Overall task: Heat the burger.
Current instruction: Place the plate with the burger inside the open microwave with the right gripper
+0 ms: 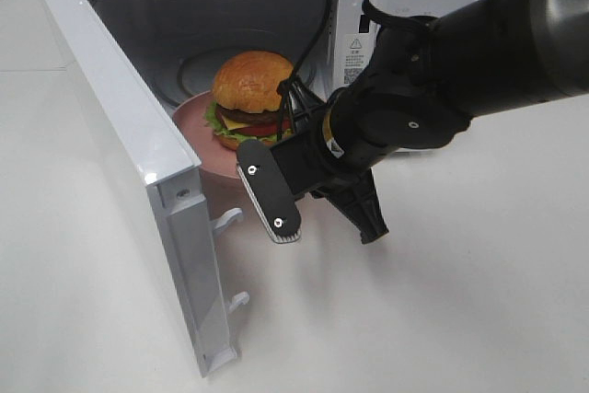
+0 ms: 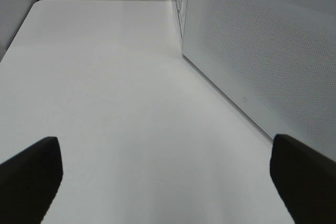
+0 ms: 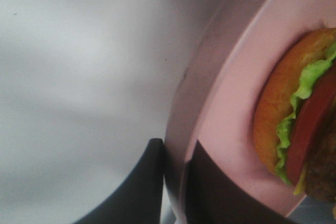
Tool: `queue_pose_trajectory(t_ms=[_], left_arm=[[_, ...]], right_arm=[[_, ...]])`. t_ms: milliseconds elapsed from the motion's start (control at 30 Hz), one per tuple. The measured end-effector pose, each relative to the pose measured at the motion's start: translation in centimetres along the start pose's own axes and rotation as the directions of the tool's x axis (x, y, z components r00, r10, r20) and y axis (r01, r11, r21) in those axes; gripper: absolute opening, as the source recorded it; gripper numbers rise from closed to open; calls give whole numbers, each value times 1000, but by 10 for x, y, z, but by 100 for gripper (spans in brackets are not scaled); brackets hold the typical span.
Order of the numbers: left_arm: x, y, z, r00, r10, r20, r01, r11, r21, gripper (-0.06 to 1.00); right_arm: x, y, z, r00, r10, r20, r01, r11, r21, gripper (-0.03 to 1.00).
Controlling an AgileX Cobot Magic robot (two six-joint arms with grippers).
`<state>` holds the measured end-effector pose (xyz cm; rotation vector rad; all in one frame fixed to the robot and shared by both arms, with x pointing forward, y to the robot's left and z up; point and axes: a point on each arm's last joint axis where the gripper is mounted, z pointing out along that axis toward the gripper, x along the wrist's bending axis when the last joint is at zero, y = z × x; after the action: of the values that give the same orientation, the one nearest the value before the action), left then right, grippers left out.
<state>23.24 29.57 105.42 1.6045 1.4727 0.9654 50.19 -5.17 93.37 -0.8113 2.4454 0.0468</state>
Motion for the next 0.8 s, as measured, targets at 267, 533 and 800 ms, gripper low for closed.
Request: queue_pose_trajectory(t_ms=[267, 533, 800], left_arm=[[0, 0, 0, 1000, 0, 0, 0, 1000, 0, 99], [0, 0, 0, 1000, 0, 0, 0, 1000, 0, 99], [0, 0, 0, 1000, 0, 0, 0, 1000, 0, 99]], right_arm=[[-20, 4, 8, 999, -29, 33, 29, 1000, -1, 9], [-35, 5, 15, 997, -78, 28, 77, 997, 26, 10], [-58, 8, 25, 996, -74, 50, 72, 996, 42, 11]])
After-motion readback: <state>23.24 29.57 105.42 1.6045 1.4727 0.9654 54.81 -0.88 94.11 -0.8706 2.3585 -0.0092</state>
